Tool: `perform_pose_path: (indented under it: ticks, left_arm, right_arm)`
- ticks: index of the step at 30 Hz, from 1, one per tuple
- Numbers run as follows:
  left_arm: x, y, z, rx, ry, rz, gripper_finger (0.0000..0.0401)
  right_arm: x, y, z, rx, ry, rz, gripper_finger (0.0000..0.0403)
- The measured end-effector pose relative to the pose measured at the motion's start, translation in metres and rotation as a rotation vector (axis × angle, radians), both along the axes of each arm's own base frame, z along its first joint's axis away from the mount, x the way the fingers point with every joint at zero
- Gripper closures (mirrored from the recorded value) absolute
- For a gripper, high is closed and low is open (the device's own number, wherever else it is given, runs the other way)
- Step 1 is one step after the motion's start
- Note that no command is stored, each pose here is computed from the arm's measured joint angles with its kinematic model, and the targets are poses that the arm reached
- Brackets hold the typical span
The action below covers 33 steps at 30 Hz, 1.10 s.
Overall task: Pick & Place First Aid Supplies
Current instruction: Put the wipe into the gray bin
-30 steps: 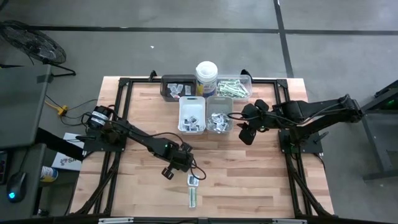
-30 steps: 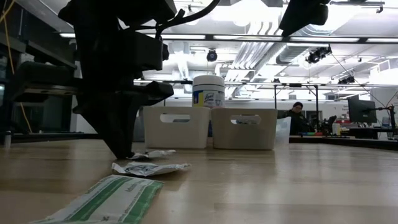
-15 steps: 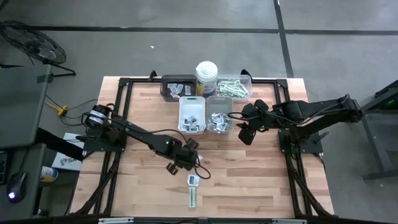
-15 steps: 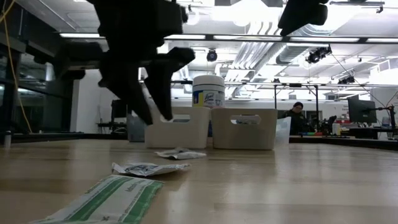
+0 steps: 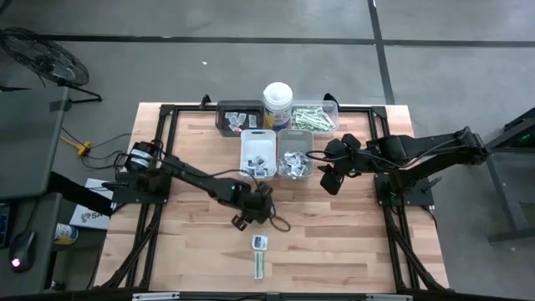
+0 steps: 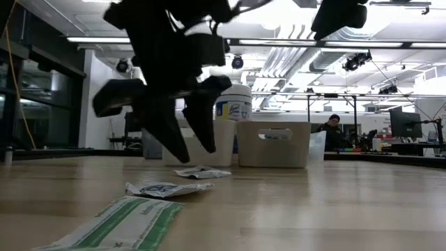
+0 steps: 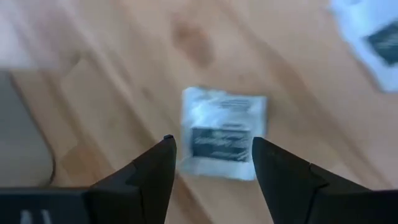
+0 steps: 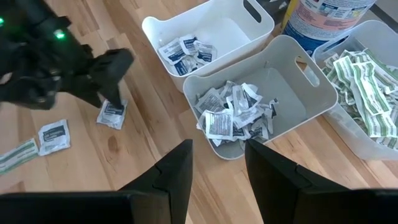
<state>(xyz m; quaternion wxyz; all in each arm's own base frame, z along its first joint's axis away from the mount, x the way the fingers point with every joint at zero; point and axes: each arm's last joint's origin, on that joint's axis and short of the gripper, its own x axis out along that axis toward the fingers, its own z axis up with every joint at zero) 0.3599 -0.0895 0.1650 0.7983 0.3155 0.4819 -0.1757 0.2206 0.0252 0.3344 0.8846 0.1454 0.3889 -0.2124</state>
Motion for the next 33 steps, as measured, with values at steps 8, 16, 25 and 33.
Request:
perform_pose_path:
  ticks: [8, 16, 25, 33]
  left_arm:
    - [0.01, 0.034, -0.006, -0.384, 0.085, 0.118, 0.0195]
    - [0.013, 0.051, -0.011, -0.4, 0.087, 0.303, 0.0195]
    - [0.013, 0.051, -0.011, -0.375, 0.08, 0.318, 0.0195]
    - [0.018, 0.048, -0.001, -0.306, 0.037, 0.307, 0.0195]
  right_arm:
    - [0.0, 0.0, 0.0, 0.0, 0.0, -0.001, 0.0263]
    - [0.0, 0.0, 0.0, -0.005, -0.001, -0.004, 0.0263]
    - [0.0, 0.0, 0.0, -0.01, 0.002, -0.007, 0.0263]
    - [0.0, 0.0, 0.0, -0.015, 0.005, 0.0, 0.0263]
